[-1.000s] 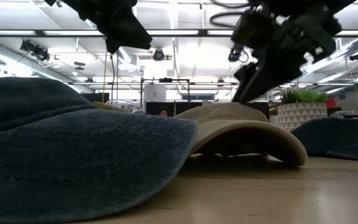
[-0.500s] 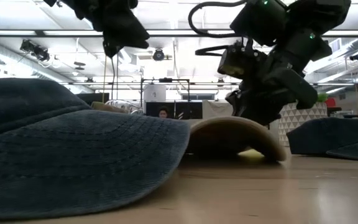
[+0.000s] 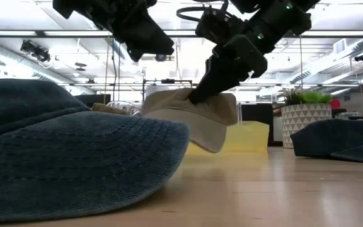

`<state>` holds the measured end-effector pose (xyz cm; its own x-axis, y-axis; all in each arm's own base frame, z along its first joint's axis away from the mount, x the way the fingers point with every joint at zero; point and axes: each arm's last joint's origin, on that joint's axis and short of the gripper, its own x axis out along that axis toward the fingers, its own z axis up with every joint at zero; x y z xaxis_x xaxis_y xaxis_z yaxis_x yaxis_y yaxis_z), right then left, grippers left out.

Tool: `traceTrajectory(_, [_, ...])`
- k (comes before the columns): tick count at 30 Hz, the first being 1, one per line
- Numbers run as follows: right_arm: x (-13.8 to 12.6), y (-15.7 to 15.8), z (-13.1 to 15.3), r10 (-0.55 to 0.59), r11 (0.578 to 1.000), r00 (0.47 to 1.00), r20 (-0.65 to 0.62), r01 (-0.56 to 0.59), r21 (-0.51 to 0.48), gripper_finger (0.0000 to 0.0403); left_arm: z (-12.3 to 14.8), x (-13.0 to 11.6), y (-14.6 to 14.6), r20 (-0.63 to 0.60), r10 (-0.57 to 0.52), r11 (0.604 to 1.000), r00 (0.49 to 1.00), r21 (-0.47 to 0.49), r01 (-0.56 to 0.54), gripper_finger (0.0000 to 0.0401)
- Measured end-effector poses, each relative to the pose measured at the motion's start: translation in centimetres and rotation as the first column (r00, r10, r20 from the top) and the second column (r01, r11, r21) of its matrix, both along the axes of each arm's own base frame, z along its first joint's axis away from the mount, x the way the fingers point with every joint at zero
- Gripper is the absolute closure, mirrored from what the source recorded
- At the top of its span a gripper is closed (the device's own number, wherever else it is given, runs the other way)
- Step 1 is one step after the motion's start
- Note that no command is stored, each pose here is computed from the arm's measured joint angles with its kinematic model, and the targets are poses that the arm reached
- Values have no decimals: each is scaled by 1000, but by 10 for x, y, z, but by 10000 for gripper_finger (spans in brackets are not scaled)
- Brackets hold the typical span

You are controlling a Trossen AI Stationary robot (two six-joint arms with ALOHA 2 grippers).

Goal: Pick & Place hat
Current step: Put the brown cap into the transparent bin

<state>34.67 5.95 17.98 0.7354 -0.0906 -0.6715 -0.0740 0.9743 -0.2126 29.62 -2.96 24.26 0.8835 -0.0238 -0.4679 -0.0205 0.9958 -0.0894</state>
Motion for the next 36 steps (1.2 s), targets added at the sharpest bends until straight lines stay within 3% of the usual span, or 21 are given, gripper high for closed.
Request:
traceTrajectory(8, [2, -2, 2, 1, 1000, 1000, 17, -1, -3, 394, -16, 8, 5, -58, 17, 1000, 998, 15, -17, 281])
traceTrajectory(14, [7, -1, 8, 2, 1000, 996, 88, -2, 3, 394, -23, 11, 9, -86, 6, 998, 996, 61, 0, 226])
traceTrajectory(21, [8, -3, 11, -46, 996, 991, 128, 55, -64, 394, -22, 11, 7, -77, -31, 998, 997, 53, 35, 177])
traceTrajectory(36, [14, -2, 20, -29, 995, 971, 238, 50, -83, 394, -25, 10, 8, -103, -16, 998, 995, 62, 23, 209])
